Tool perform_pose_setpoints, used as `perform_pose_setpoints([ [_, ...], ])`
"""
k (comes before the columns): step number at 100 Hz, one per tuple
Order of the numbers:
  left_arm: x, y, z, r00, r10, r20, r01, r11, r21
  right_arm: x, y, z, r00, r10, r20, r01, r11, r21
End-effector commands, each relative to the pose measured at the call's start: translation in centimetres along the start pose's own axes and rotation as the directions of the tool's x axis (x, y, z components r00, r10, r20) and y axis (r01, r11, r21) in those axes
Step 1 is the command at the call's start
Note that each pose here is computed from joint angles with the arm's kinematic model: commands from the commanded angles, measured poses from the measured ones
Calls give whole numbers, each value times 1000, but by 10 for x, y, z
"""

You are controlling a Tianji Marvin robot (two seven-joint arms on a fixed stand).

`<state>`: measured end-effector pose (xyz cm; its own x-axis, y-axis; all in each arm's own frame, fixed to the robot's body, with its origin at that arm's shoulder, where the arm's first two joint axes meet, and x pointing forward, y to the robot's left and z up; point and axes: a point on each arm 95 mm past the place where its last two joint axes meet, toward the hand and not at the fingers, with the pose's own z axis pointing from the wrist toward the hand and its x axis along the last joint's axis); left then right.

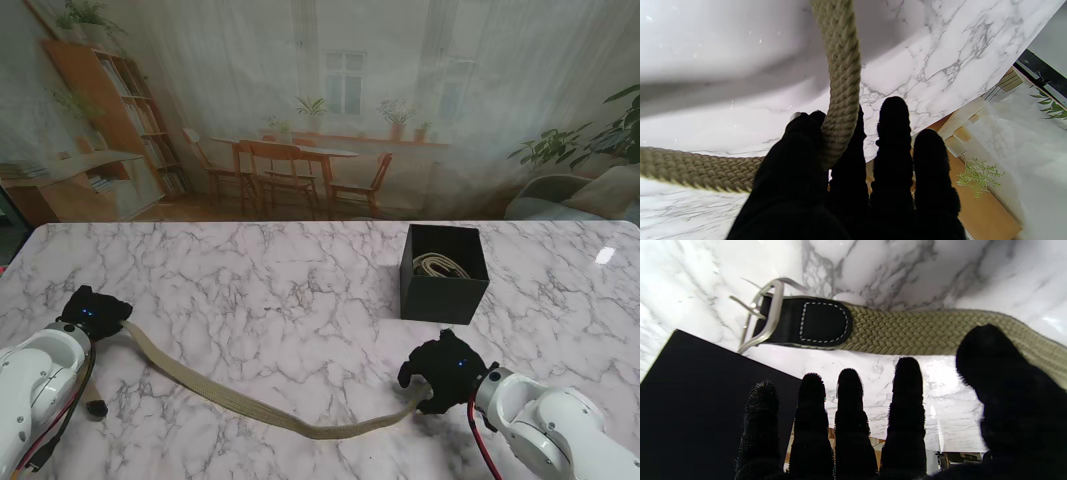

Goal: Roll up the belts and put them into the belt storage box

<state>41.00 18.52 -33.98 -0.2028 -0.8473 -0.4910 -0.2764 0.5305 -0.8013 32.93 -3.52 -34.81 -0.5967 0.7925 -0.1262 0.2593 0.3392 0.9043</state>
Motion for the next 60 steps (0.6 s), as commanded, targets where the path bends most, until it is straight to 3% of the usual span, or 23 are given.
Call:
perform_pose_setpoints([
  [1, 1, 5, 2, 1000, -3, 0, 3, 1000, -28, 0, -4, 9, 1000, -9, -5, 9, 1000, -1],
  [25, -1, 12, 8, 1000, -11, 17, 11, 999, -46, -4, -10, 26, 999, -10, 40, 11, 999, -39],
  [60, -24, 24, 6, 996, 34, 88, -27, 996, -87, -17, -18, 9, 986, -4, 168, 12, 999, -49],
])
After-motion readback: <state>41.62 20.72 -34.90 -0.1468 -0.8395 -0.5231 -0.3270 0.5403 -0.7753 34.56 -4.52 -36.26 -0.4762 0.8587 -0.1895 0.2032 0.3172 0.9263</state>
